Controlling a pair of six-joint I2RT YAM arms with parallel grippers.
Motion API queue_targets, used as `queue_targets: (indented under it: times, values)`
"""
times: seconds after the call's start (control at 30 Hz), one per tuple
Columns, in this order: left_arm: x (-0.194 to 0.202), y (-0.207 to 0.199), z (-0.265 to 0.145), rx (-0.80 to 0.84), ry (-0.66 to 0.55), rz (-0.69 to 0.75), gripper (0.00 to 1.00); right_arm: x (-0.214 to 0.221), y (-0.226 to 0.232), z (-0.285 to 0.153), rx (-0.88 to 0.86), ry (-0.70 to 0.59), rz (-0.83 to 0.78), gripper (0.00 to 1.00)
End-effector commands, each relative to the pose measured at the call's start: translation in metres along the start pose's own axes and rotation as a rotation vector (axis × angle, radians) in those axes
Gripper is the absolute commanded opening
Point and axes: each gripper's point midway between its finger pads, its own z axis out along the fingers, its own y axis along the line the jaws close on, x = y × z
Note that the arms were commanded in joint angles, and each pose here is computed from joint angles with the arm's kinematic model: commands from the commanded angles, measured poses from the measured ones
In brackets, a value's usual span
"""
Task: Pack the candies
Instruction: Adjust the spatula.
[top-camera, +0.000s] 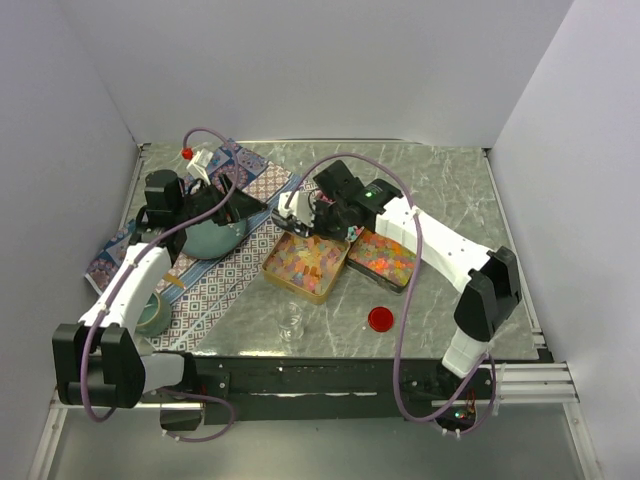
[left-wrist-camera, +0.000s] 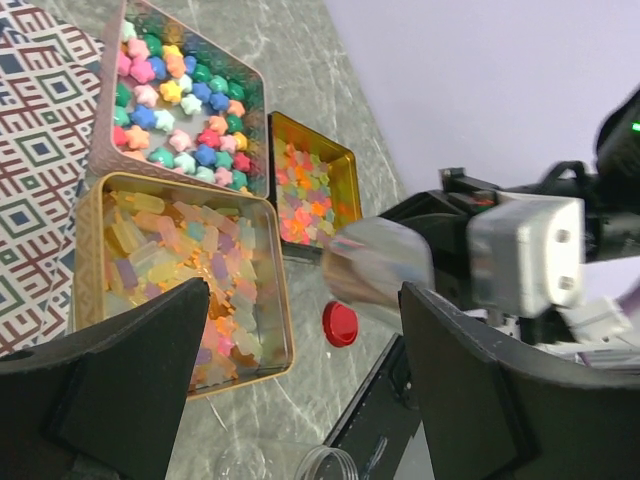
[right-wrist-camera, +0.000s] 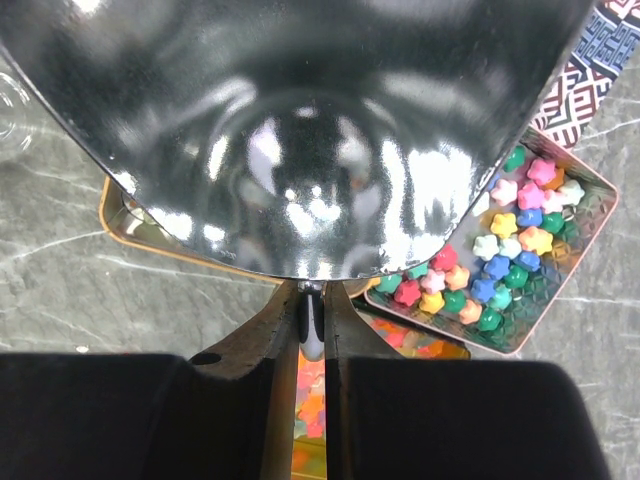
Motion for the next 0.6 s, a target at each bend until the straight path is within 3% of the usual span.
queue_targets:
  times: [0.0, 0.17, 0.57]
  values:
    - [-0.003, -0.024, -0.005, 0.074, -0.013, 0.049, 0.83, -0.014, -0.014, 0.004, 0.039, -0.027, -0.006, 0.0]
    - [-0.001, -0.024, -0.003, 0.082, -0.012, 0.048, 0.83, -0.008, -0.021, 0.017, 0.066, 0.002, 0.006, 0.0]
    - [0.022, -0.01, 0.002, 0.054, 0.027, 0.007, 0.76, -0.046, -0.031, -0.003, 0.09, -0.104, -0.003, 0.0]
